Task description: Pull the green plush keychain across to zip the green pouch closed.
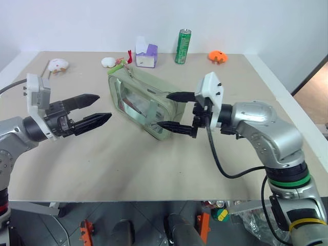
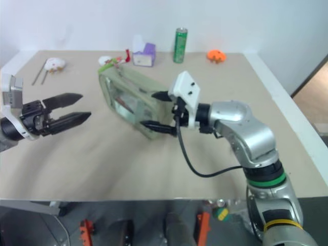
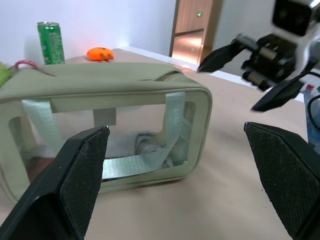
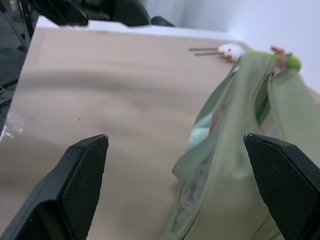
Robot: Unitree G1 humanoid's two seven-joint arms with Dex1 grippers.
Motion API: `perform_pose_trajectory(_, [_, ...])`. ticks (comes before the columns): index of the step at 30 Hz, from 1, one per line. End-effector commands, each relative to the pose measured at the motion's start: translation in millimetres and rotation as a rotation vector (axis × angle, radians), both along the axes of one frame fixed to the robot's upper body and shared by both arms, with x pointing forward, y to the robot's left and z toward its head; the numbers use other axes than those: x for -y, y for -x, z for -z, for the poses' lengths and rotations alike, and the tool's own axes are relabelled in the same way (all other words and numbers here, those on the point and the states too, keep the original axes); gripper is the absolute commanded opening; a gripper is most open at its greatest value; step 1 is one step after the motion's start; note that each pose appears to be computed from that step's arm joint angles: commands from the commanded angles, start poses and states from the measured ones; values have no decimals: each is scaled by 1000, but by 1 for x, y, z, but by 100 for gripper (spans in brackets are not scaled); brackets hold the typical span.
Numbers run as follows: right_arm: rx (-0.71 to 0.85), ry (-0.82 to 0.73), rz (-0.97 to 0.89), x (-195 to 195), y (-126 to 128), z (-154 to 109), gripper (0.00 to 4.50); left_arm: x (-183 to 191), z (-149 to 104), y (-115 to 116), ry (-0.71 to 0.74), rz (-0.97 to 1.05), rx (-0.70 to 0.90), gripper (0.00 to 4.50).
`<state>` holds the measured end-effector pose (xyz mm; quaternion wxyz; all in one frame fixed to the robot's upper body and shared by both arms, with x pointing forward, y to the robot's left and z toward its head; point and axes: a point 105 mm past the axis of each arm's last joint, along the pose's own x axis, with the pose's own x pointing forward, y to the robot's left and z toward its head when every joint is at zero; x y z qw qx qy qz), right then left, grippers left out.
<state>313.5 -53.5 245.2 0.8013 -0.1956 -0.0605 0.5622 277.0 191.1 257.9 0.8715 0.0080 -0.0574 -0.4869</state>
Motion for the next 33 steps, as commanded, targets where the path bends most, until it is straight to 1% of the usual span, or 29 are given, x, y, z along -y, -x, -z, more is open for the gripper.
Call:
perform_pose_trajectory(1, [100,15,15,-6,-11,-10,450,8,-10,10,-11,40,54,447])
perform_pose_trajectory(3, [119,24,24,-9,-17,-9,450,8,-11,11,-9,39,59,447])
perform_pose_trajectory(9, [149,8,13,-14,-24,-13,450,9,-8,14,-6,26,59,447])
perform_pose_trajectory(14, [146,33,-4,-18,-25,-2,450,9,-7,14,-1,14,60,447])
perform_pose_trajectory(15, [145,33,-6,-19,-25,0,409,9,-7,14,-1,12,59,450])
perform_pose_trajectory(16, [145,35,-8,-20,-25,3,396,8,-6,14,0,9,60,450])
perform_pose_trajectory(19, [140,51,-10,-20,-25,10,295,7,-6,14,0,2,61,450])
perform_pose_trajectory(24, [135,65,-1,-17,-28,17,131,7,-10,14,8,-12,82,450])
perform_pose_trajectory(25, [134,71,-1,-16,-28,18,87,6,-12,13,16,-17,88,450])
perform_pose_trajectory(26, [132,78,-1,-16,-28,20,54,6,-13,13,23,-21,92,450])
perform_pose_trajectory(27, [135,87,-3,-15,-28,21,11,6,-15,12,35,-22,96,450])
perform_pose_trajectory(28, [137,93,-4,-15,-28,22,5,6,-17,12,49,-24,99,450])
perform_pose_trajectory(33, [154,111,-15,-13,-27,22,5,5,-22,10,84,-29,104,450])
